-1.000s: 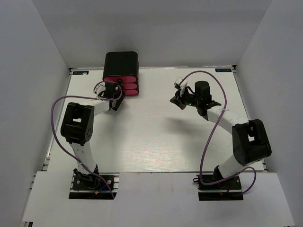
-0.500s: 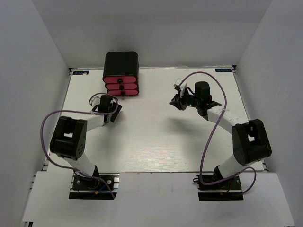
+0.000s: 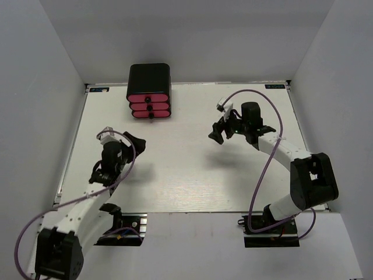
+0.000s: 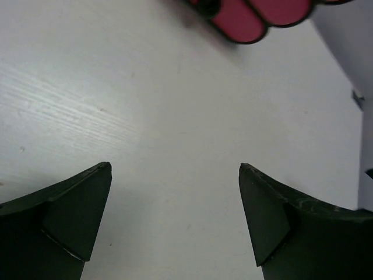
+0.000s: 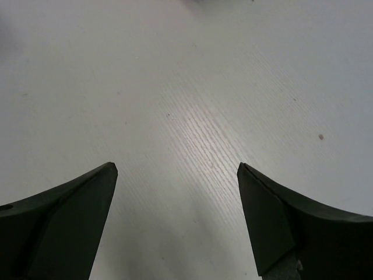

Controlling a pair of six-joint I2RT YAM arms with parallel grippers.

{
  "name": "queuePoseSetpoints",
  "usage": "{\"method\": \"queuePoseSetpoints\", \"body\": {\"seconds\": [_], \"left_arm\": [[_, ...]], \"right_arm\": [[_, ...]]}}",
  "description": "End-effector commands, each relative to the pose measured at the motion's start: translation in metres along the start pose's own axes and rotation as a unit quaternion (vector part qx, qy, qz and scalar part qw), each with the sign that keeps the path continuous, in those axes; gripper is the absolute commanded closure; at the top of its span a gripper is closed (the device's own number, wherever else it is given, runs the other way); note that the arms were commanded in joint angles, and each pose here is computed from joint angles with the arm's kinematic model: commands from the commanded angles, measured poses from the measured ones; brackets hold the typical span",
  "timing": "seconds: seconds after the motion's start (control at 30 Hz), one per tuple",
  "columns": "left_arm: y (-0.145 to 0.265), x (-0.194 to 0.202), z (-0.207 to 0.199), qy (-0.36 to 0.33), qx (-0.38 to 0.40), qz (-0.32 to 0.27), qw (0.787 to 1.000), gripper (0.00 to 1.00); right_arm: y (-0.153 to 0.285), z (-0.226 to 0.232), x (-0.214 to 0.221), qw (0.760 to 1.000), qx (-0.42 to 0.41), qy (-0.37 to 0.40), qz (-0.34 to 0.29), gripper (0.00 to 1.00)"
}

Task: Sort the stationery into containers
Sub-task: Reset both arms

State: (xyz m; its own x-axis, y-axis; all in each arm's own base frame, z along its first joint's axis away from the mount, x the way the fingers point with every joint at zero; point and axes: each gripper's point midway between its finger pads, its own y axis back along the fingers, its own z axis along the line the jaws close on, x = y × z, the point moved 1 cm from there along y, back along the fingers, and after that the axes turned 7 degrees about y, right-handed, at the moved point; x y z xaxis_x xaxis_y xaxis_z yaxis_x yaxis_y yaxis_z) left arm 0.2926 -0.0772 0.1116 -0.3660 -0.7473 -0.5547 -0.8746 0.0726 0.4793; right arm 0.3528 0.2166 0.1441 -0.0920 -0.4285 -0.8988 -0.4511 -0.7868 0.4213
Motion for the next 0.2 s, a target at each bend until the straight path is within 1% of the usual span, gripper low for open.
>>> {"method": "queuePoseSetpoints", "body": {"seconds": [0.0,0.03,0.1,0.17], "left_arm": [[0.021,-0.007,-0.019,-0.053,0.086,-0.028,0.994,0.0],[0.032,-0.015,-0.034,-0.059,0.125,-0.048,0.989,0.0],[0.037,-0.017,-0.033,-0.072,0.135,-0.059,0.987,0.0],[0.042,-0.015,-0.037,-0.083,0.15,-0.053,0.984,0.0]], "right_arm": [[0.015,-0.019,-0.014,0.996,0.073,-0.044,0.01,0.1],[0.02,-0.023,-0.015,0.994,0.092,-0.053,0.016,0.1],[0.022,-0.025,-0.013,0.993,0.102,-0.061,0.02,0.1],[0.026,-0.025,-0.014,0.99,0.116,-0.073,0.015,0.1]]}}
